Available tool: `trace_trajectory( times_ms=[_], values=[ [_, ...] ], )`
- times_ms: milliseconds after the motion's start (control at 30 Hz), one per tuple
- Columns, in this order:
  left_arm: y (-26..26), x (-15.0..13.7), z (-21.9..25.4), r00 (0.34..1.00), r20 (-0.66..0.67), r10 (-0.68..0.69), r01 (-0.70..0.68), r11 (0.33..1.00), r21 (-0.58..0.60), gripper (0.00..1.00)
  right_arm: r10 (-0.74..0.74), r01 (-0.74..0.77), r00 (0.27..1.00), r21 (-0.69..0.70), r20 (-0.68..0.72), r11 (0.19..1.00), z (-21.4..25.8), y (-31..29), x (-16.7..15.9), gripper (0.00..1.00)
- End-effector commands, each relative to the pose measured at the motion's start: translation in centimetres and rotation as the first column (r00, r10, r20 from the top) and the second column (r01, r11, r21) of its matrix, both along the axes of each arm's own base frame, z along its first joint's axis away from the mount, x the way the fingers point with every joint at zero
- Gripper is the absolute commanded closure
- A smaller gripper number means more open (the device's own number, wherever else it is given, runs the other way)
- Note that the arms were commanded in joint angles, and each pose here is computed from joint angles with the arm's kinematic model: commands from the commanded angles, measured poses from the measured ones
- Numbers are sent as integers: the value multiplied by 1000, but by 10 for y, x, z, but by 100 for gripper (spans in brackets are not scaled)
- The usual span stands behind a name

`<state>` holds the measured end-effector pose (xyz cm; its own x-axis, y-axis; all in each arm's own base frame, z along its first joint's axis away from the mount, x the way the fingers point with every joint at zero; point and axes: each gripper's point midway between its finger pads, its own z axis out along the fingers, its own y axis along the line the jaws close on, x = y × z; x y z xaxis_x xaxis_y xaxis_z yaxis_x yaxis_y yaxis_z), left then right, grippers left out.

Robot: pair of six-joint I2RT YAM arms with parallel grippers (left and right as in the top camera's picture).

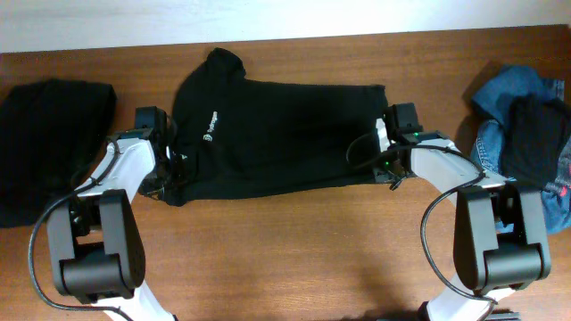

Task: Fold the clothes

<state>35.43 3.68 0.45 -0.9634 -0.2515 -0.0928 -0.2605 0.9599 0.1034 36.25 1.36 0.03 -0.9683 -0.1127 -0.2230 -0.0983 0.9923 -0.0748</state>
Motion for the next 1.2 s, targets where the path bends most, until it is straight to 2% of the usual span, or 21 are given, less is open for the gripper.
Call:
trace_trajectory(
  times_ms=[0, 367, 600, 867, 900, 967, 1000, 1033, 1067, 1133, 1167],
  values=[
    [8, -15, -3, 998, -50, 44, -43, 999, 29, 99, -105, 99, 992, -76, -76, 992, -12, -32, -22, 96],
    [6, -41, -3, 983, -146, 108, -105, 994, 30, 99, -125, 107, 967, -92, -222, 990, -14, -39, -59, 96],
    [1, -55, -2, 969, -197, 152, -152, 988, 13, 99, -153, 132, 953, -98, -262, 986, -14, -39, -70, 96],
    [-2, -60, -1, 964, -222, 150, -153, 988, 1, 97, -161, 139, 950, -99, -266, 985, -8, -39, -68, 91],
    [-2, -62, -1, 962, -227, 150, -154, 988, 2, 95, -160, 139, 951, -99, -264, 985, -6, -39, -66, 84],
    [-2, -62, -1, 962, -231, 145, -149, 989, 2, 85, -160, 140, 953, -98, -255, 985, 2, -39, -60, 47],
    [-2, -62, 0, 963, -230, 139, -142, 990, 1, 73, -160, 140, 956, -96, -248, 985, 6, -39, -55, 38],
    [-1, -61, 0, 964, -227, 139, -142, 990, 3, 43, -160, 142, 957, -94, -240, 985, 11, -39, -51, 29],
    [-1, -60, 1, 965, -224, 140, -142, 990, 3, 18, -160, 143, 959, -89, -233, 986, 16, -38, -46, 21],
    [-1, -55, 4, 968, -211, 139, -142, 990, 1, 7, -163, 150, 962, -75, -219, 986, 26, -36, -38, 13],
    [-1, -51, 7, 969, -204, 140, -143, 990, 1, 7, -160, 151, 965, -59, -208, 987, 31, -34, -32, 12]
  ],
)
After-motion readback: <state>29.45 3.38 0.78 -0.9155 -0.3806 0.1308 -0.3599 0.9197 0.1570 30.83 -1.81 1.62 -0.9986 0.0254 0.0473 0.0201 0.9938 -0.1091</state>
